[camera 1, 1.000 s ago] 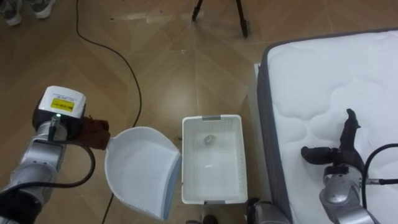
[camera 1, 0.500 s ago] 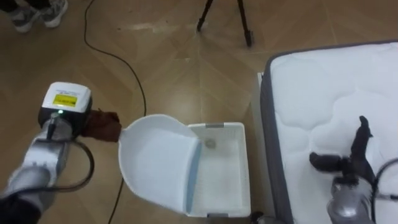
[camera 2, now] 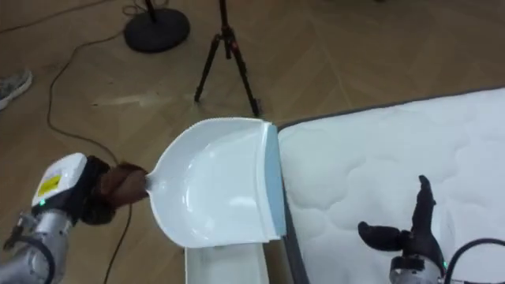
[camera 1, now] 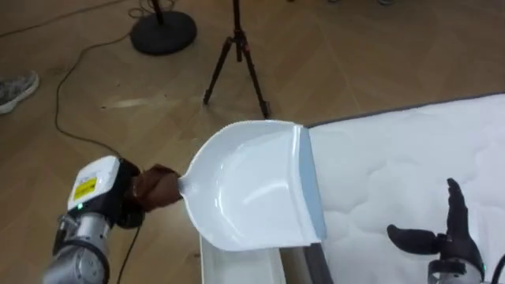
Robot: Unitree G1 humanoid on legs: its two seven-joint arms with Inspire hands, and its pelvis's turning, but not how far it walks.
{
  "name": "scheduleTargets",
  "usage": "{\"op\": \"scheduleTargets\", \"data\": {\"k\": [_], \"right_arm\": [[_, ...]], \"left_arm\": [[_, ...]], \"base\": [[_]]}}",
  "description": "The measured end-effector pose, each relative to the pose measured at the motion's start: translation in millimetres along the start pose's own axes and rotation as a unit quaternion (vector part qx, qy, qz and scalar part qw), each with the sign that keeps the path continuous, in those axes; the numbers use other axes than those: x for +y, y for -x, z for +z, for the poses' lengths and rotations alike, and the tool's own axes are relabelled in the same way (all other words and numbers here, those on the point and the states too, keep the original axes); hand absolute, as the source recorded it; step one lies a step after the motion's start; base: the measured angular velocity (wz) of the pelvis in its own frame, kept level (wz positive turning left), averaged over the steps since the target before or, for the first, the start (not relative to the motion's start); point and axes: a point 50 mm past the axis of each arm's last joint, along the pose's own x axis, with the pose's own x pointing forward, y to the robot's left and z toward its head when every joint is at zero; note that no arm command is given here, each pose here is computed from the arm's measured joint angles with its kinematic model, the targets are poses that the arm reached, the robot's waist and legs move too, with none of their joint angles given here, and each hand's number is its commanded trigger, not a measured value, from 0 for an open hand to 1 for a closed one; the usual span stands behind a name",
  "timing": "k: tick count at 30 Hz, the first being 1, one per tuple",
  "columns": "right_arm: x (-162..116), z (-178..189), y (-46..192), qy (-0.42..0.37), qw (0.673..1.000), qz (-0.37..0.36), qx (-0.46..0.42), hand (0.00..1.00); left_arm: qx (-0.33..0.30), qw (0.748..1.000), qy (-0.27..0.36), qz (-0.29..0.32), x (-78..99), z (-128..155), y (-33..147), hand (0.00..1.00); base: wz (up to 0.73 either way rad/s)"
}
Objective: Clean bed
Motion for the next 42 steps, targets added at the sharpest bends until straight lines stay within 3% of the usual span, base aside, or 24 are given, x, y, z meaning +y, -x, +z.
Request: {"op": "scheduleTargets", "data": {"k": [6, 20, 34, 38, 39, 41, 42], "right_arm": [[9, -3, 4, 0.001, 1.000, 0.021, 0.021, 0.00], [33, 11, -2, -0.010, 0.995, 0.087, 0.037, 0.00], [35, 18, -4, -0.014, 0.993, 0.113, 0.011, 0.00], [36, 29, -7, 0.007, 0.991, 0.129, -0.025, 0.00], [36, 31, -6, 0.010, 0.991, 0.129, -0.031, 0.00], [36, 30, -3, 0.009, 0.991, 0.132, -0.034, 0.00], [36, 29, -2, 0.010, 0.991, 0.133, -0.033, 0.00]], "left_arm": [[0.004, 0.998, 0.065, 0.000, -9.5, 5, 1.5, 1.00], [0.032, 0.987, 0.156, -0.008, -26.4, 3, -4.0, 1.00], [0.057, 0.983, 0.169, -0.044, -44.5, -2, 0.0, 1.00], [0.078, 0.979, 0.184, -0.049, -50.8, -11, 10.2, 1.00], [0.081, 0.978, 0.186, -0.048, -51.2, -13, 11.2, 0.77], [0.076, 0.978, 0.190, -0.044, -49.8, -12, 11.1, 0.00], [0.072, 0.978, 0.192, -0.043, -49.2, -11, 10.9, 0.00]], "base": [[-0.78], [-1.43], [-0.21], [-1.09], [-1.13], [-0.87], [-0.77]]}}
